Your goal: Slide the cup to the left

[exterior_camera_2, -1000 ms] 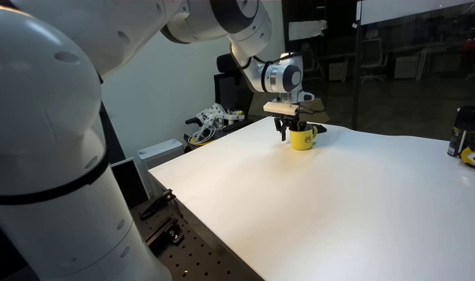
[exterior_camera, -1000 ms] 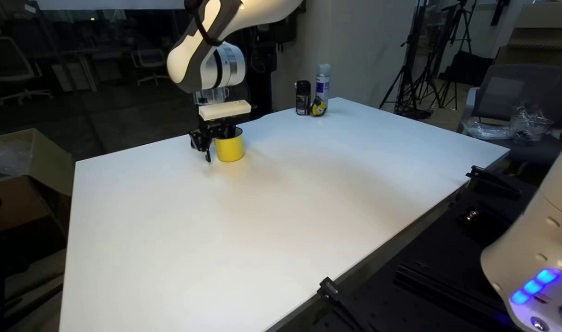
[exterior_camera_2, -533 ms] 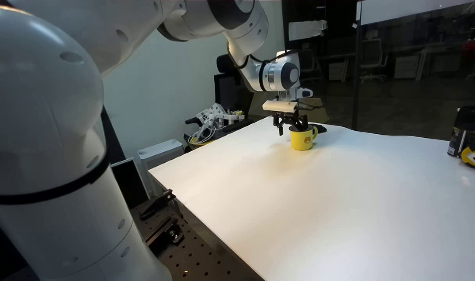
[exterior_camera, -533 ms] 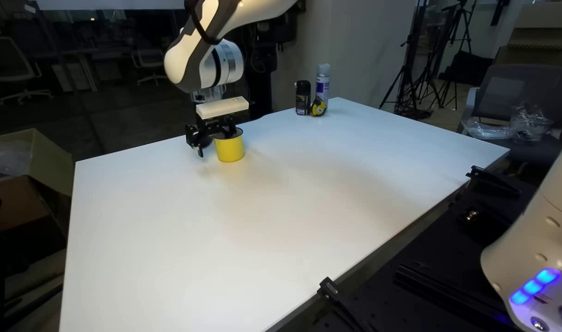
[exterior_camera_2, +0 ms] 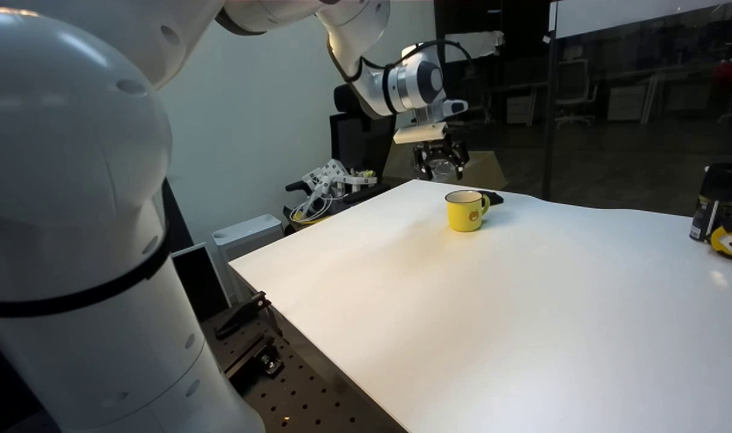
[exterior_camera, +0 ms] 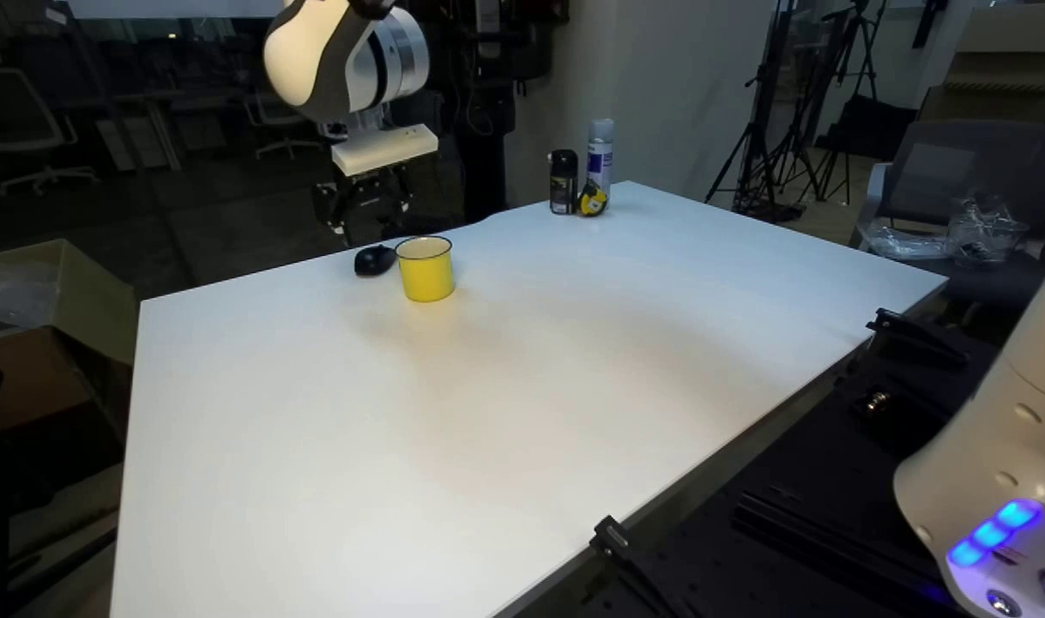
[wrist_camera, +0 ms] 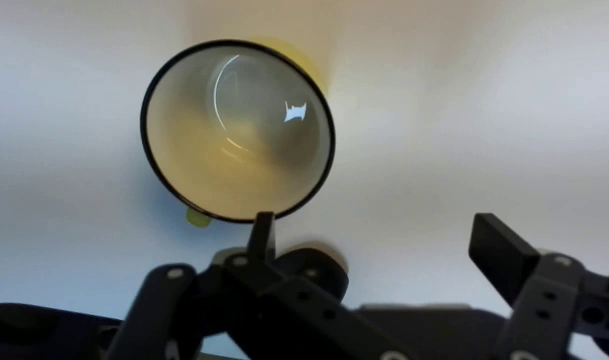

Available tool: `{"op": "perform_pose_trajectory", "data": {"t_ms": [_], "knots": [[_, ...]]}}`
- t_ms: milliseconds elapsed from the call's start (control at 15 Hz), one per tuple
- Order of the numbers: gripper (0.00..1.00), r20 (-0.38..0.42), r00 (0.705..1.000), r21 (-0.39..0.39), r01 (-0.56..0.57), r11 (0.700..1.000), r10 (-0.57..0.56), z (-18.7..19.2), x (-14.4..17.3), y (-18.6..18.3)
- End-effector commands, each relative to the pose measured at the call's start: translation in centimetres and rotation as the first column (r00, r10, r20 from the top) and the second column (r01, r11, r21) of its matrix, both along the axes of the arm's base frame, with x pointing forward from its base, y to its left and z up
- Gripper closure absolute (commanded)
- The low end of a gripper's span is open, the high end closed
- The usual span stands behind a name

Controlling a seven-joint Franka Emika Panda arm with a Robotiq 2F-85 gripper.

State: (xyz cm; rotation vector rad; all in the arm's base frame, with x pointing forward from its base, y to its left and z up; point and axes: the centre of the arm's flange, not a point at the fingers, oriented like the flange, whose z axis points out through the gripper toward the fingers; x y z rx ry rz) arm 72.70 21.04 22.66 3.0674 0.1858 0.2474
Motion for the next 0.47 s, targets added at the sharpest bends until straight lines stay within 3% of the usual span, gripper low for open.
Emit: {"op": "perform_pose_trajectory", "data": {"t_ms": [0, 67, 400], "knots": [[0.0, 0.002, 1.0, 0.021, 0.001, 1.0, -0.001, 4.8, -2.9, 0.5], [0.0, 0.016, 1.0, 0.006, -0.016, 1.0, 0.016, 2.6, -0.6, 1.0], [0.0, 0.008, 1.0, 0.012, -0.019, 1.0, 0.019, 4.2, -1.6, 1.1]]}}
